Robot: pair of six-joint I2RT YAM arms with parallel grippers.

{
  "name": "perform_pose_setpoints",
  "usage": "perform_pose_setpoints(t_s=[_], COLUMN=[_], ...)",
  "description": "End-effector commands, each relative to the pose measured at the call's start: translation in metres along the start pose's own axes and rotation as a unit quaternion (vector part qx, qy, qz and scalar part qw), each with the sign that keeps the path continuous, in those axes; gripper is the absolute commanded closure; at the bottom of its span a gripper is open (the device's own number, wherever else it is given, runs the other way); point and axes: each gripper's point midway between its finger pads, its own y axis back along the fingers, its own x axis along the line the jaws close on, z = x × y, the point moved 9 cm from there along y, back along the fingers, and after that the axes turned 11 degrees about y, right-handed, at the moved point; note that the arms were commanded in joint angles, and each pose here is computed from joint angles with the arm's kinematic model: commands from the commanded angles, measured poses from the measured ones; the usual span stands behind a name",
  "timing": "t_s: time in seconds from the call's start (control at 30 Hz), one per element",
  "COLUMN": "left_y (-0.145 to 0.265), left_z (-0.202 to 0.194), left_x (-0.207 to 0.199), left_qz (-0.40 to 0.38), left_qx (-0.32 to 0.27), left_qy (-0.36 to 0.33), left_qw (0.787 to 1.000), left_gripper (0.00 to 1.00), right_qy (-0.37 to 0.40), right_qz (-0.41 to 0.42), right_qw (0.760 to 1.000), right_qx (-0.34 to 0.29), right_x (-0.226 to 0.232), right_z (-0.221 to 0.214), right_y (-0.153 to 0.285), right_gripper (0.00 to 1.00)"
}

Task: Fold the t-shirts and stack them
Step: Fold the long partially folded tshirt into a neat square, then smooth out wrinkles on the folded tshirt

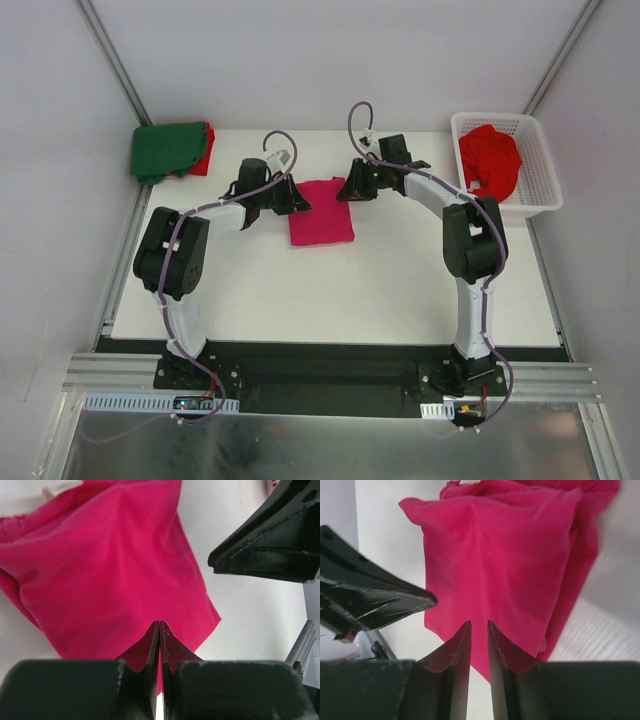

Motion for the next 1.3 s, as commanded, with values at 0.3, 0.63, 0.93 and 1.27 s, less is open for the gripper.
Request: perform_pose_setpoints(t_s=[0.3, 0.63, 0.93, 1.27], left_y=[-0.035, -0.038, -0.04, -0.046], left_z=[0.02, 0.043, 0.06, 0.06], left_x=[0.019, 0.029, 0.039, 0.063], left_qz=[-0.057, -0.061, -0.044, 0.008], left_qx=[-0.016, -0.041, -0.056, -0.061], left_qy=[0.05, 0.067, 0.065, 0.079], left_qw=[0.997, 0.995, 0.995, 0.995], left_gripper=[1.0, 1.0, 1.0, 1.0], right_qy=[-0.03, -0.052, -0.087, -0.094], right_qz=[0.147, 0.159, 0.14, 0.125], right_qw=[0.989, 0.986, 0.986, 0.987], right_qx=[-0.006, -0.011, 0.017, 0.032], right_x=[0.004, -0.015, -0.036, -0.043], right_z=[0.009, 0.012, -0.017, -0.037], right_y=[-0.025, -0.05, -0.067, -0.067], right_gripper=[0.99, 0.99, 0.99, 0.99])
